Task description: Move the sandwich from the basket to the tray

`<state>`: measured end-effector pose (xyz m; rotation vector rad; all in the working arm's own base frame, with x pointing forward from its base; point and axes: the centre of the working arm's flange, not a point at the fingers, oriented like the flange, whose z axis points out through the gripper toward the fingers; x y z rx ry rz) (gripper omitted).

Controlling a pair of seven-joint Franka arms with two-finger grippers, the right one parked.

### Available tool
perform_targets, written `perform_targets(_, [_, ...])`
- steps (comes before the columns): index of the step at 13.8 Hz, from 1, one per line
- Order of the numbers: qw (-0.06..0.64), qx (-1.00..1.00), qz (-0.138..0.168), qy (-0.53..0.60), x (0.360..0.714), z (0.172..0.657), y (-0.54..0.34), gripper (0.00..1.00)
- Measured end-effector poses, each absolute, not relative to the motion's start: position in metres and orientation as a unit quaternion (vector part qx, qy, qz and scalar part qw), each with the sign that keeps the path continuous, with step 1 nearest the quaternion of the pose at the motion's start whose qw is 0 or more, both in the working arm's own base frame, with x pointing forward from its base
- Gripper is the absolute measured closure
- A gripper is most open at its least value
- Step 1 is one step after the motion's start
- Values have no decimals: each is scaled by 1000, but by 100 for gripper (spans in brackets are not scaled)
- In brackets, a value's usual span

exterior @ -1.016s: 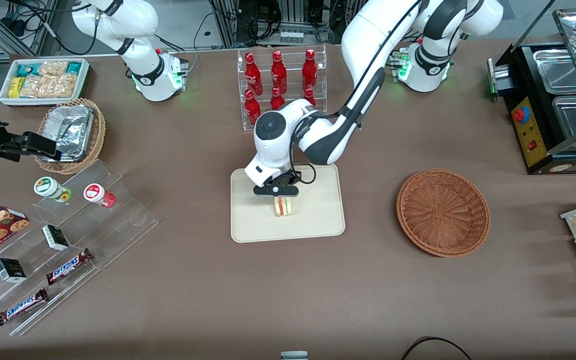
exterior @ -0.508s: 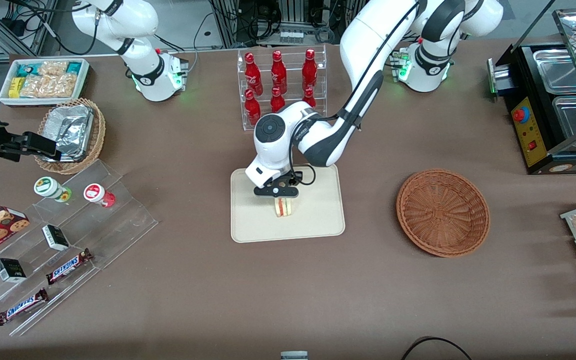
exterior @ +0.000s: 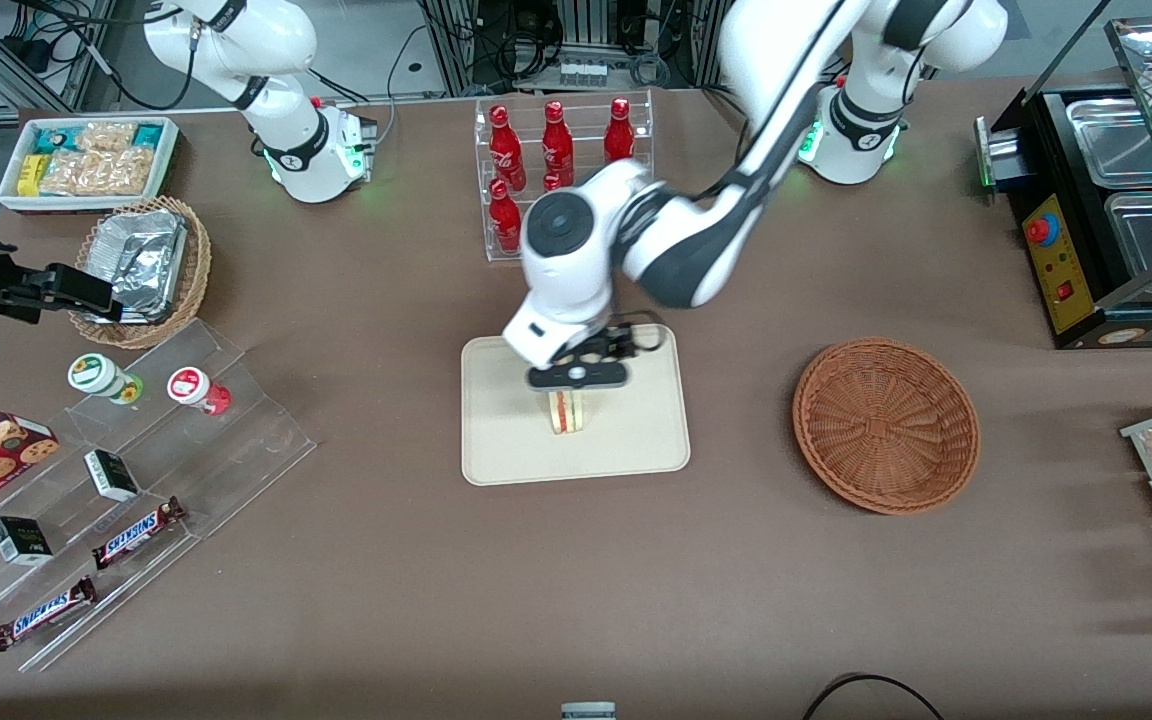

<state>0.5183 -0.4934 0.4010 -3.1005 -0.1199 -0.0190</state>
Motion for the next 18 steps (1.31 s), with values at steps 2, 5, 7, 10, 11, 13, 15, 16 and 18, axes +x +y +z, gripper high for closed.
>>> perform_targets(2, [20,-997,2,-78,536,466,-437,1])
perform_targets(5, [24,-995,8,-99,551,529,-355,1])
perform_targets(7, [22,-995,9,-96,558,549,-303,1])
perform_targets(10, [21,-997,16,-78,562,567,-229,1])
perform_targets(11, [22,-997,20,-71,563,573,-205,1])
perform_targets(13, [20,-998,25,-60,564,584,-166,1])
perform_targets(15, [20,-998,32,-45,564,593,-131,1])
perform_targets(16, [20,-998,37,-36,563,596,-117,1])
perform_targets(18, [19,-999,43,-23,562,600,-92,1])
